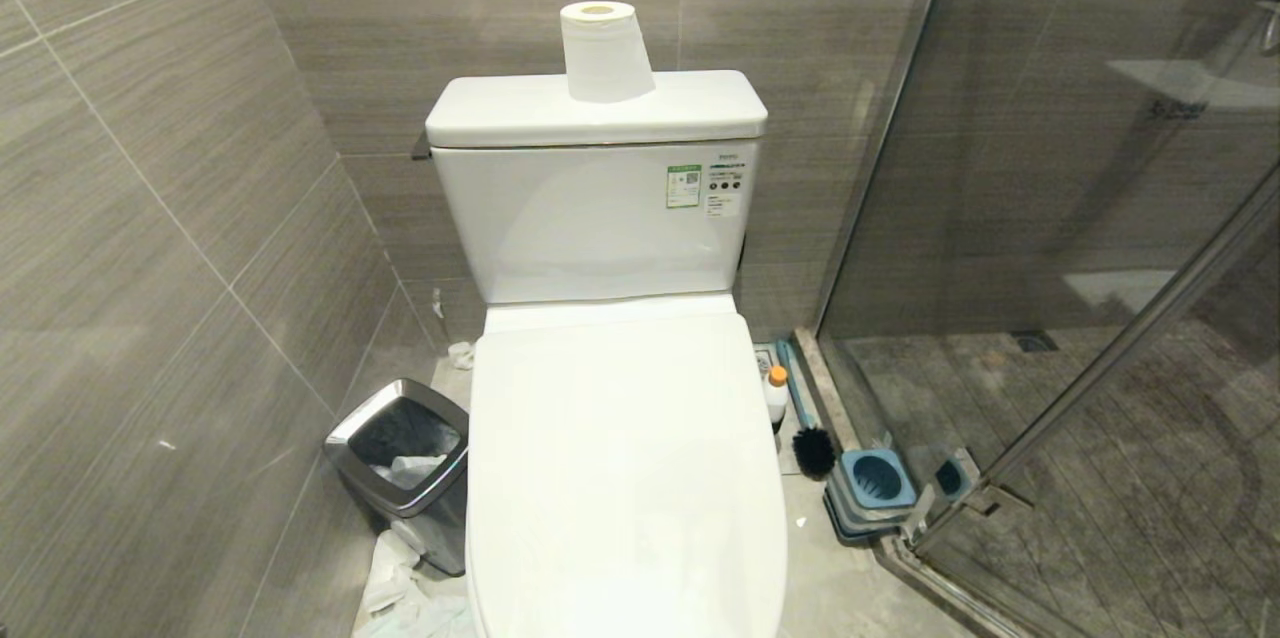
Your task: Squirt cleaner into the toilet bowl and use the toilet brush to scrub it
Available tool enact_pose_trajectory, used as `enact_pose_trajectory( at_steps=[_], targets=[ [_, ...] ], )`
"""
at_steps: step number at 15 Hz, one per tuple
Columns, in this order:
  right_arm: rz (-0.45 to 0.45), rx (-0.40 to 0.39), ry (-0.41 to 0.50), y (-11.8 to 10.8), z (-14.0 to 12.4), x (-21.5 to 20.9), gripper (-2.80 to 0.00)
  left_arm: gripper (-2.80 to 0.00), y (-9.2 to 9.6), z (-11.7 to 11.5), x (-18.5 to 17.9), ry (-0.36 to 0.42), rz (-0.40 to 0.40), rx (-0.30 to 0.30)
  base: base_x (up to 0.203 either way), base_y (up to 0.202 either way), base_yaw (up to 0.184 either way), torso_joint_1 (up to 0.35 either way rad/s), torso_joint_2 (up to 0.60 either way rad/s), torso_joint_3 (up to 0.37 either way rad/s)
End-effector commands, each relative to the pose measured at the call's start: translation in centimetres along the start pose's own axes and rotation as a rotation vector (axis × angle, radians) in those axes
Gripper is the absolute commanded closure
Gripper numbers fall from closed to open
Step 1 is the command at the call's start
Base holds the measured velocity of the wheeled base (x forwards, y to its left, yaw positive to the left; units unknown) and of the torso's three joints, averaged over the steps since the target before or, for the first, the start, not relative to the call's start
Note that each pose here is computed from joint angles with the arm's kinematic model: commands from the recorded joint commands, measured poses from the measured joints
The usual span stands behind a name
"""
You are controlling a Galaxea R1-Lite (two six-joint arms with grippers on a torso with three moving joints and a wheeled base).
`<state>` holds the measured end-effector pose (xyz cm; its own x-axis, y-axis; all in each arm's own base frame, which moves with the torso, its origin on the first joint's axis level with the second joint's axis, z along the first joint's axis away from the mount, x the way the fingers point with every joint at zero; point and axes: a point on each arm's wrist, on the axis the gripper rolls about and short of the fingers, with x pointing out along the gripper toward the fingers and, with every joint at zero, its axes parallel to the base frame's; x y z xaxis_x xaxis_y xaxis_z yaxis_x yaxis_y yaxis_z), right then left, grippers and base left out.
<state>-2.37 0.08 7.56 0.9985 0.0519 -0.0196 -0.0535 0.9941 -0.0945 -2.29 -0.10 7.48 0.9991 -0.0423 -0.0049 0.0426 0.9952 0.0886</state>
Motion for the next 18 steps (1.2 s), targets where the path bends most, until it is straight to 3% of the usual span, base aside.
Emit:
enact_pose_trajectory(
  at_steps=[1, 18],
  targets=[
    [0.000, -0.001, 0.002, 0.00, -0.02, 0.01, 0.00, 0.00, 0.00, 0.00, 0.01, 0.001, 0.001, 0.000, 0.000, 0.000, 0.000, 0.000, 0.00, 0.000],
    [-0.023, 0.012, -0.002, -0.05, 0.01, 0.02, 0.00, 0.00, 0.00, 0.00, 0.01, 0.001, 0.002, 0.000, 0.000, 0.000, 0.000, 0.000, 0.00, 0.000]
  ],
)
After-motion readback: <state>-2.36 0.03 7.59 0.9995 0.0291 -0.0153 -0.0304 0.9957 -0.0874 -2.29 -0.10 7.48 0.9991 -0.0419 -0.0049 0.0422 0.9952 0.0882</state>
